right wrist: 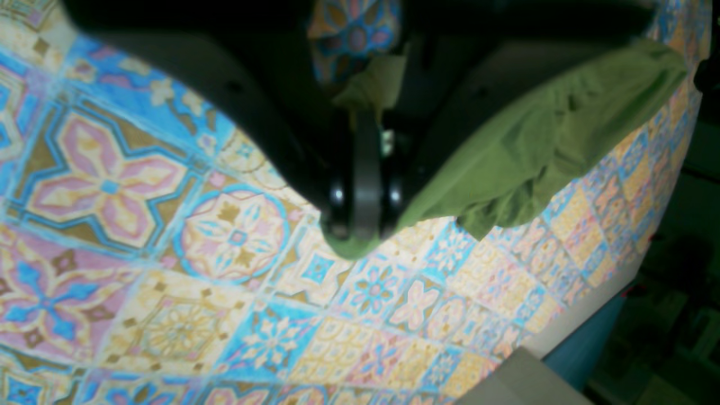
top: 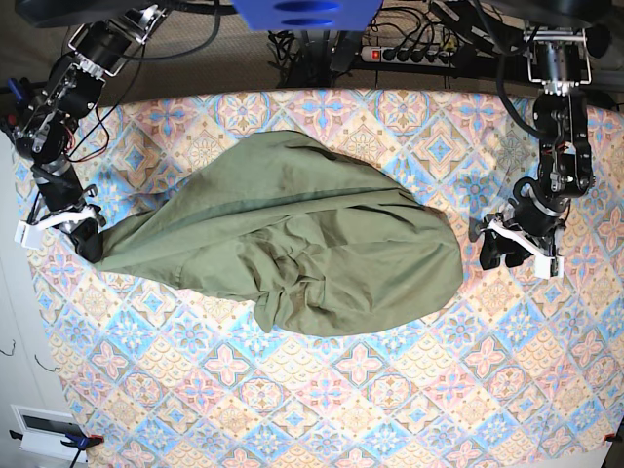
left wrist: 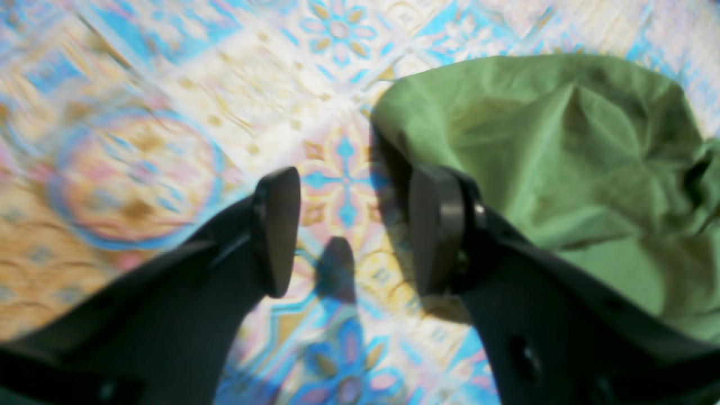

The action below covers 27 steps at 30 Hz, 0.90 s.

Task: Layout the t-shirt on the table in an organized manner, then fold the t-shirt properly
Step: 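Regrasp the shirt with the left gripper and stretch it taut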

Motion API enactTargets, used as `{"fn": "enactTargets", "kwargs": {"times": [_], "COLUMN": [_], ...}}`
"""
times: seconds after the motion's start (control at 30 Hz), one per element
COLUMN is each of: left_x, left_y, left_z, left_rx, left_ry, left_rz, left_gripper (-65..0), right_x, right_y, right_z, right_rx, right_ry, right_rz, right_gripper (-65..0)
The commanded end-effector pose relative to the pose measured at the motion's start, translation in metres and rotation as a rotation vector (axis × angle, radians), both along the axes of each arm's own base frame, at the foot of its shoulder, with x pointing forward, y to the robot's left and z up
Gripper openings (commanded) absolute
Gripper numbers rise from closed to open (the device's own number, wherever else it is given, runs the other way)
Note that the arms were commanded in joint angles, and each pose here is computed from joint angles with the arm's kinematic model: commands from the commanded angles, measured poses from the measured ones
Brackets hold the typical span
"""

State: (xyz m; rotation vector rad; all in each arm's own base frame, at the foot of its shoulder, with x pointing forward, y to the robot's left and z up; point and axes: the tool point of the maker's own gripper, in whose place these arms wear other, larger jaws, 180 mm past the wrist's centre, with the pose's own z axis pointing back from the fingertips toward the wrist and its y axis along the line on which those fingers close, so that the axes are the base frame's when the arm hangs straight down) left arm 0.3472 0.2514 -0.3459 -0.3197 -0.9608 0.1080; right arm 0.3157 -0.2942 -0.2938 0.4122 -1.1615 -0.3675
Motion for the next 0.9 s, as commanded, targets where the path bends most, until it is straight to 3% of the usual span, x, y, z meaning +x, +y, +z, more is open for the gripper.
{"fn": "enactTargets", "kwargs": {"times": [0.0,0.27,0.4,0.53,0.6,0.63,0.7,0.87], "left_x": [0.012,0.030,0.038,0.040,0.043,0.043,0.044,0.037], "left_y": [0.005,-0.025,-0.054,-0.081,-0.091,-0.099,-0.109,-0.102], "left_z": [0.013,-0.011,-0.014,-0.042,-0.052,-0.054,-0.046,0.011], "left_rx": [-0.032,-0.250,-0.292,-0.304,-0.307,-0.306,-0.316,-0.307], "left_ry": [-0.045,0.023,0.021,0.095,0.129,0.136,0.114,-0.027], "left_rz": [0.012,0.021,-0.008,-0.032,-0.049,-0.068,-0.108,-0.214], "left_gripper": [-33.2,-33.2,-33.3,-34.0,-39.2,-45.6,-64.5,-65.0], "right_x": [0.007,0.007,0.007,0.007,0.007,0.007,0.007,0.006], "right_y": [-0.005,-0.004,-0.004,-0.005,-0.005,-0.005,-0.005,-0.006], "right_z": [0.024,0.023,0.023,0.023,0.023,0.023,0.022,0.021], "right_rx": [-0.023,-0.023,-0.023,-0.022,-0.022,-0.022,-0.021,-0.018], "right_ry": [-0.076,-0.076,-0.076,-0.075,-0.075,-0.075,-0.073,-0.071], "right_rz": [-0.002,-0.001,-0.001,-0.001,-0.001,-0.001,-0.002,-0.007], "right_gripper": [-64.6,-64.6,-64.6,-64.6,-64.6,-64.6,-64.6,-64.6]}}
